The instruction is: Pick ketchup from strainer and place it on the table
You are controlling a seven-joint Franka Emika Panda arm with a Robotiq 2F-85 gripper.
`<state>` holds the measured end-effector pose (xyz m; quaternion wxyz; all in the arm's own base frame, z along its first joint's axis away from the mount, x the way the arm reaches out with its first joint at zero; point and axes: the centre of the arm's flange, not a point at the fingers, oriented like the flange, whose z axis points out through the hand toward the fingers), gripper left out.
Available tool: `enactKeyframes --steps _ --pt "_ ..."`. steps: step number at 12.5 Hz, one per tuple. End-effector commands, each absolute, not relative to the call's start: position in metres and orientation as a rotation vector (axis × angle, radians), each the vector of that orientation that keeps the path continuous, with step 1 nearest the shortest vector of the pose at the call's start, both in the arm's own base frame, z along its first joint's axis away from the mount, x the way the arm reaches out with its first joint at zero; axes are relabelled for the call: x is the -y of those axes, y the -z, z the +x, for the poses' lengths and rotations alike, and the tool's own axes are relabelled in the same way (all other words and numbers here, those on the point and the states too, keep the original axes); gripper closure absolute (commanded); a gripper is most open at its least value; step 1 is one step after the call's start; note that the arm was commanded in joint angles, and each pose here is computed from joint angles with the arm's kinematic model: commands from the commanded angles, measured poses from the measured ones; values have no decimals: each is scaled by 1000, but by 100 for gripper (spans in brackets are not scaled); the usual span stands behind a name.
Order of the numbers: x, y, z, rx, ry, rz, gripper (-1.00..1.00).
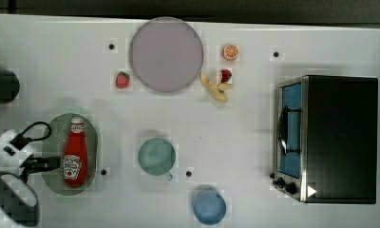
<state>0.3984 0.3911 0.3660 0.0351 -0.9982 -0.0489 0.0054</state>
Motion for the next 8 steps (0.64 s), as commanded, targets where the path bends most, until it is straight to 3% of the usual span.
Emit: enactKeyframes --steps 1,8 --pt "-368 -320 418 -61 -57 -3062 -100" --pt "-378 -224 408 -136 -179 -3011 -100"
